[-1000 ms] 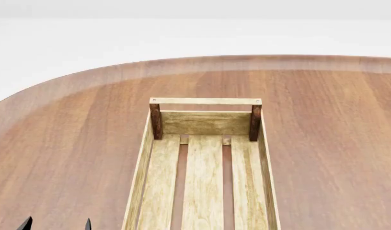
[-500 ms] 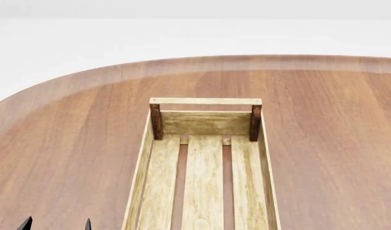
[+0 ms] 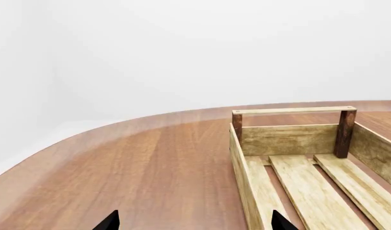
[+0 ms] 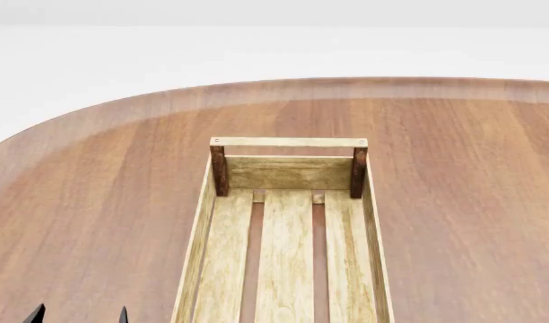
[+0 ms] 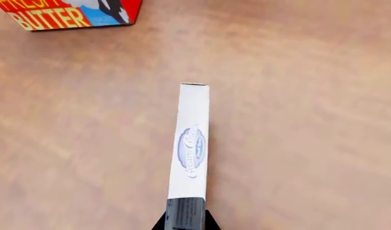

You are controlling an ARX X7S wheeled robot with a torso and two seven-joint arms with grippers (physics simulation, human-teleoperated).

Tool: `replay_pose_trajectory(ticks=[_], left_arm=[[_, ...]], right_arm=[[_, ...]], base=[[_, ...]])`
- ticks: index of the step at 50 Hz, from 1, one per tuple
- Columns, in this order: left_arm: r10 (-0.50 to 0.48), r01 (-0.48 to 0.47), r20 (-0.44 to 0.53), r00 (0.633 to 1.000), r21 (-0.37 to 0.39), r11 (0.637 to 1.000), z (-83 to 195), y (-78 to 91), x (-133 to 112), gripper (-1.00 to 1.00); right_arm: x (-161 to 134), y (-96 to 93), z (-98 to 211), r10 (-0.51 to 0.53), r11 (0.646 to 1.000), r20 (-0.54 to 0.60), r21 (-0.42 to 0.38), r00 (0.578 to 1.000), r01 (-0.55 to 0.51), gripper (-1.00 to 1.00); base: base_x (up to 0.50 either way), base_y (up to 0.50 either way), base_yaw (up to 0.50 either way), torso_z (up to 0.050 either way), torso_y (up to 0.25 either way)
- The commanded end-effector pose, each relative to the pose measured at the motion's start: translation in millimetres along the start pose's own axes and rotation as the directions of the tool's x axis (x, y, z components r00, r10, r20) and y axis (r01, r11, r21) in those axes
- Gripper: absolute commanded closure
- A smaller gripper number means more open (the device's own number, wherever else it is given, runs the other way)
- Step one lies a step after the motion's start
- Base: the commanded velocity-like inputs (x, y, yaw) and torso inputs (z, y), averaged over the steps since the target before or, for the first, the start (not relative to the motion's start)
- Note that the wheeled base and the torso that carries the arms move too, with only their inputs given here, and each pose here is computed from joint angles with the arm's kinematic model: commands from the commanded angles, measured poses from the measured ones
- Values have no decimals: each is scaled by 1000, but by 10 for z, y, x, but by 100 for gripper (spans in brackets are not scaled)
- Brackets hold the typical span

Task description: Pick up the cream cheese and put it in the tray.

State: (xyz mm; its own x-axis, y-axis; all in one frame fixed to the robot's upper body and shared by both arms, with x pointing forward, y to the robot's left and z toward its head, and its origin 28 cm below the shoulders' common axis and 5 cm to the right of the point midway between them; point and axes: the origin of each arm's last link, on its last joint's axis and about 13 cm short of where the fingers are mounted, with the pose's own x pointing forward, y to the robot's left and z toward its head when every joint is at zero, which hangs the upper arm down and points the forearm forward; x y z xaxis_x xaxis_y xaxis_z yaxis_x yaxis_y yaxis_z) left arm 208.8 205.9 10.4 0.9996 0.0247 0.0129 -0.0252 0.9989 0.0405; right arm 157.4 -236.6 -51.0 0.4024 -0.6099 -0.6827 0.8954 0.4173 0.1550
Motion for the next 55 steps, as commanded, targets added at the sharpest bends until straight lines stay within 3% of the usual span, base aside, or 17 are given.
replay_pose_trajectory(ticks=[1, 15, 23, 25, 27, 36, 49, 55], left_arm=[[0, 0, 0, 1000, -1, 1000, 1, 0, -1, -100], [0, 0, 1, 1000, 1, 1000, -2, 0, 0, -100], [1, -1, 1, 1000, 1, 1000, -2, -1, 3, -100], [2, -2, 0, 1000, 2, 1000, -3, 0, 3, -100], [2, -2, 1, 1000, 4, 1000, -9, -1, 2, -100], [-2, 2, -1, 1000, 0, 1000, -2, -1, 1, -100], [-2, 2, 0, 1000, 5, 1000, -4, -1, -1, -100], [-1, 1, 1, 1000, 5, 1000, -3, -1, -4, -100]], right_arm=[[-43, -35, 37, 9, 999, 43, -51, 999, -7, 100], [-295, -71, 238, 67, 994, 133, -93, 989, -55, 100], [-459, -10, 375, 131, 980, 175, -174, 976, -100, 100], [-519, -40, 406, 153, 961, 208, -258, 966, -96, 100], [-563, -76, 435, 187, 960, 201, -245, 961, -136, 100], [-699, -85, 563, 301, 904, 211, -374, 930, -208, 100], [-849, -37, 710, 415, 842, 178, -447, 892, -303, 100], [-885, -2, 719, 477, 794, 155, -498, 865, -348, 100]], base=[[0, 0, 0, 0, 0], [0, 0, 0, 0, 0], [0, 0, 0, 0, 0], [0, 0, 0, 0, 0], [0, 0, 0, 0, 0], [0, 0, 0, 0, 0], [0, 0, 0, 0, 0], [0, 0, 0, 0, 0]])
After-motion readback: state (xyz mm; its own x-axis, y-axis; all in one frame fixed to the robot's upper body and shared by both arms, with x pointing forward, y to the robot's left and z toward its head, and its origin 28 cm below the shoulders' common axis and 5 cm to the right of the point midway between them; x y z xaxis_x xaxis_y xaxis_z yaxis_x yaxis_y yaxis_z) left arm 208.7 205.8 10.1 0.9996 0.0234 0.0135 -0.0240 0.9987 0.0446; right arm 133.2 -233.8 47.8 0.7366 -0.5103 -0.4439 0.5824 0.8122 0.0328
